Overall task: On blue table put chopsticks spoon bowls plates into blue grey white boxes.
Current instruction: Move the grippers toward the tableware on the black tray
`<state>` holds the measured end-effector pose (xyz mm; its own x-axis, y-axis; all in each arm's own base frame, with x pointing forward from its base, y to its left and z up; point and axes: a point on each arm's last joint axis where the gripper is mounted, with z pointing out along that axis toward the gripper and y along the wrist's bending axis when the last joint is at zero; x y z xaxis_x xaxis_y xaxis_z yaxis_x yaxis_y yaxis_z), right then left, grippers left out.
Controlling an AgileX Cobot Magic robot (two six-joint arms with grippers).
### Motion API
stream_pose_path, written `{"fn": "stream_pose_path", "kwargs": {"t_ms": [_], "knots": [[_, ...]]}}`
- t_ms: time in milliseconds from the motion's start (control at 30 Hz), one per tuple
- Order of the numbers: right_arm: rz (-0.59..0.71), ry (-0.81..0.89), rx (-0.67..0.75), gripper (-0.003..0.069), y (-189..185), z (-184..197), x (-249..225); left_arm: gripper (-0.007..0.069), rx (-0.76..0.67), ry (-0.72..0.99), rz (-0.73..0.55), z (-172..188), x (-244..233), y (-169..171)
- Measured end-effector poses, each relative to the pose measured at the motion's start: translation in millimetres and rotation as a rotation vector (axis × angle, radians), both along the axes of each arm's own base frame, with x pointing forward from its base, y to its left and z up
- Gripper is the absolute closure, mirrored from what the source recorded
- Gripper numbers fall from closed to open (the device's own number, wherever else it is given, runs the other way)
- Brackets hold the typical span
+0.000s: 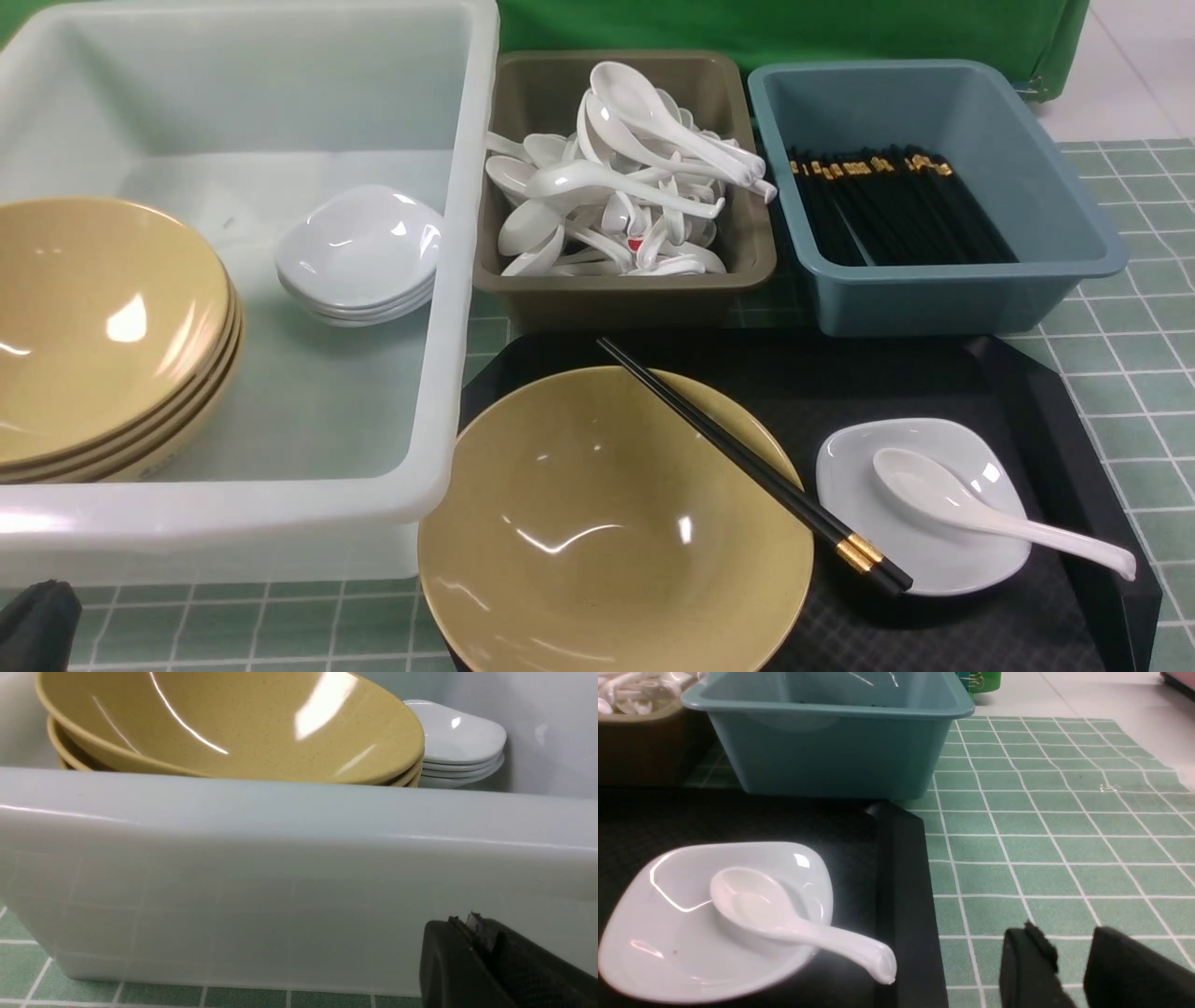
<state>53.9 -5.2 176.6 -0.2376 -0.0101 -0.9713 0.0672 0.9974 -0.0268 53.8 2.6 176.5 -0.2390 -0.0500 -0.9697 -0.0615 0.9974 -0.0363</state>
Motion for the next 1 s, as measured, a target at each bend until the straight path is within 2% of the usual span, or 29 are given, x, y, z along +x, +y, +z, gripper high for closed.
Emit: {"fn": "stream_pose_path", "kwargs": {"t_ms": [433, 533, 600, 667, 733, 800, 833, 933, 1000], "knots": [[0.000, 0.000, -0.002, 0.0421, -0.1, 0.0, 0.0, 0.0637, 0.013, -0.010, 0.001, 1.0, 0.2, 0.4], [0.000, 0.000, -0.002, 0.0421, -0.1, 0.0, 0.0, 0.0637, -0.030, -0.017, 0.000, 1.3, 0.4, -0.6], [-0.005, -0.002, 0.025, 0.0421, 0.1, 0.0, 0.0, 0.0637, -0.124, -0.035, 0.003, 2.7, 0.7, -2.3], [-0.026, -0.018, 0.179, 0.0421, 1.5, 0.5, 0.2, 0.0637, -0.302, -0.065, 0.011, 5.1, 1.2, -4.9], [-0.052, -0.038, 0.429, 0.0421, 4.3, 1.5, 0.6, 0.0637, -0.503, -0.088, 0.022, 7.5, 1.6, -7.4], [-0.100, -0.058, 0.819, 0.0421, 7.9, 3.2, 0.9, 0.0637, -0.853, -0.103, 0.041, 10.7, 1.9, -11.3], [-0.116, -0.059, 0.954, 0.0421, 9.2, 3.6, 1.0, 0.0637, -0.975, -0.106, 0.044, 12.0, 1.9, -12.6], [-0.152, -0.058, 1.184, 0.0421, 10.7, 4.3, 1.1, 0.0637, -1.196, -0.117, 0.052, 15.1, 2.1, -14.2], [-0.149, -0.056, 1.179, 0.0421, 10.9, 4.0, 1.1, 0.0637, -1.229, -0.122, 0.053, 15.9, 2.1, -14.3]]}}
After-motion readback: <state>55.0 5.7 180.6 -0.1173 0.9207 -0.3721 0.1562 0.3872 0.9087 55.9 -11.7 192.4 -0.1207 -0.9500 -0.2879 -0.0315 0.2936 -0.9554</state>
